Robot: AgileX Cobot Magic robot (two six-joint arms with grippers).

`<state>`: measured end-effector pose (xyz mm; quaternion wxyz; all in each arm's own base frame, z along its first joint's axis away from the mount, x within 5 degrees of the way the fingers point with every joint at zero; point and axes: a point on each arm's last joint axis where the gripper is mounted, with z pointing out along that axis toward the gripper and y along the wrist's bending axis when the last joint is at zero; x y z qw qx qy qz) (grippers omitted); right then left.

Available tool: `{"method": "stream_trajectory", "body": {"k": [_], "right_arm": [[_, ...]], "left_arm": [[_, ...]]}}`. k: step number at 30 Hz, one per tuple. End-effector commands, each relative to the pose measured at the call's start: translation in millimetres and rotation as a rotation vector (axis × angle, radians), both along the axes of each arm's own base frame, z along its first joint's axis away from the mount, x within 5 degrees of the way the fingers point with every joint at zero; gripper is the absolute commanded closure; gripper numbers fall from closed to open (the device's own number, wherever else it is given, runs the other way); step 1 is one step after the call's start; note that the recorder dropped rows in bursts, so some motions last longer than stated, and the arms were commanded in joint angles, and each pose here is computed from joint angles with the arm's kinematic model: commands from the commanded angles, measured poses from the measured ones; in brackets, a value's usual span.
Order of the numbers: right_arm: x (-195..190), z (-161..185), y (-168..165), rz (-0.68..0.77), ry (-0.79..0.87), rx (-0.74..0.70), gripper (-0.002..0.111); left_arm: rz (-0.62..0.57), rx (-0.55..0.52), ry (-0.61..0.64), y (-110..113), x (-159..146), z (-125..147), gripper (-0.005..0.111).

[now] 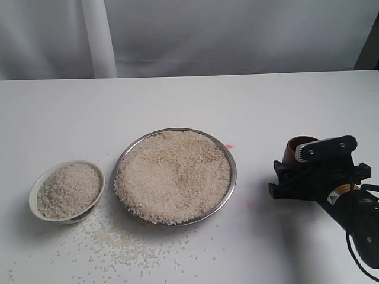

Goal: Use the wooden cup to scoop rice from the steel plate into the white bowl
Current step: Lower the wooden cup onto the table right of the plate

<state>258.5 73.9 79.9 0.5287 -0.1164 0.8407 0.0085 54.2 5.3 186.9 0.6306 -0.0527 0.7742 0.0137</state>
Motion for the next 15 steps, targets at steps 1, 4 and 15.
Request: {"method": "stream_trajectory", "body": {"k": [1,4,15], "right_arm": [[2,-2,-3,-0.017,-0.026,-0.013,0.108],[1,-7,-3,-0.015,-0.008,-0.022,0.108],[0,-18,-4,-0.006,0.022,-0.051,0.108]], "left_arm": [[-0.006,-0.004,-0.009,0,0,1,0.107],[-0.006,-0.004,-0.009,0,0,1,0.107],[-0.006,-0.004,-0.009,0,0,1,0.107]]}}
